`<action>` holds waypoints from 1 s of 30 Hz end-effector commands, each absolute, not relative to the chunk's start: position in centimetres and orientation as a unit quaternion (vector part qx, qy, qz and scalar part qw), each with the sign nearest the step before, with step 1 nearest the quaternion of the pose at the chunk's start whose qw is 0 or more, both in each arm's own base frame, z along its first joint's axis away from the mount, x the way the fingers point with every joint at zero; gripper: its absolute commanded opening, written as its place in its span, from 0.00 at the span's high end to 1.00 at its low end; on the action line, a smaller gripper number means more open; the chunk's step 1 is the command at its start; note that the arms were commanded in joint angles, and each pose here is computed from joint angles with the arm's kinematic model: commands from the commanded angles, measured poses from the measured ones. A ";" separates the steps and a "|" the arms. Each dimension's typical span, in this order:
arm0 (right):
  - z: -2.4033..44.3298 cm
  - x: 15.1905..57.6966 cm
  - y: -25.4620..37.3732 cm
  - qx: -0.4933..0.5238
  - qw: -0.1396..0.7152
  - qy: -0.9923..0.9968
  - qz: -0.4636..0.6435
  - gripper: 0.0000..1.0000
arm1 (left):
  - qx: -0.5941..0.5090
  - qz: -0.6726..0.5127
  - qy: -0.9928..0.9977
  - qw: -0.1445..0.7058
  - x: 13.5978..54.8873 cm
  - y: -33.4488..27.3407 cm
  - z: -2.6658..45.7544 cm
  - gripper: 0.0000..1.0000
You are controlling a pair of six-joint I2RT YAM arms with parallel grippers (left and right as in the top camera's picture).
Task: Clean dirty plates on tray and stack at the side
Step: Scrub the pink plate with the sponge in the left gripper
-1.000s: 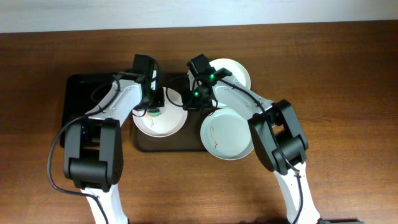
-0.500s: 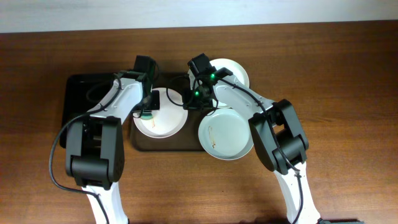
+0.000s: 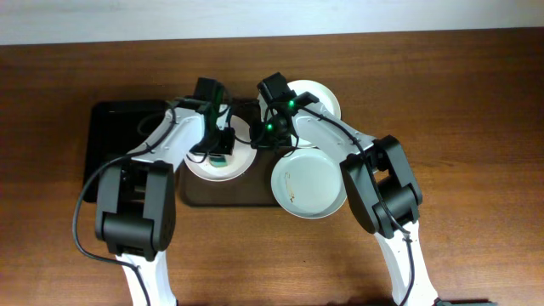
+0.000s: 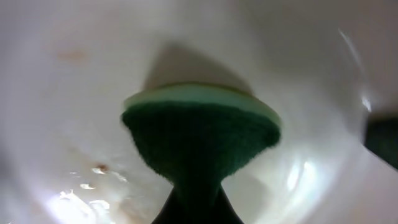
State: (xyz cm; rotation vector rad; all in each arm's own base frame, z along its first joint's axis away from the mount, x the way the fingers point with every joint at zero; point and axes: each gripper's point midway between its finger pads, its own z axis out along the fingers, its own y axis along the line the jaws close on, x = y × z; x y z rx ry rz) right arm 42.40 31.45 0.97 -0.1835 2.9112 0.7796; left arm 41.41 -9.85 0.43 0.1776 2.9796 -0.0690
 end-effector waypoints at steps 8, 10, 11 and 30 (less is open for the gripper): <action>-0.1 41.4 31.8 -0.067 0.041 0.962 0.262 0.96 | -0.053 0.160 0.986 -0.014 36.3 -2.9 -1.3 0.99; -0.1 41.4 31.8 -0.067 0.041 0.962 0.262 0.96 | -0.029 0.140 0.989 -0.035 35.6 -3.6 -1.5 0.99; -0.1 41.4 31.8 -0.067 0.042 0.962 0.262 0.96 | 0.000 0.108 0.994 -0.037 35.8 -4.6 -1.8 0.99; -0.1 41.4 31.8 -0.067 0.041 0.962 0.262 0.96 | 0.035 0.066 0.996 0.042 40.3 -6.5 -3.4 0.99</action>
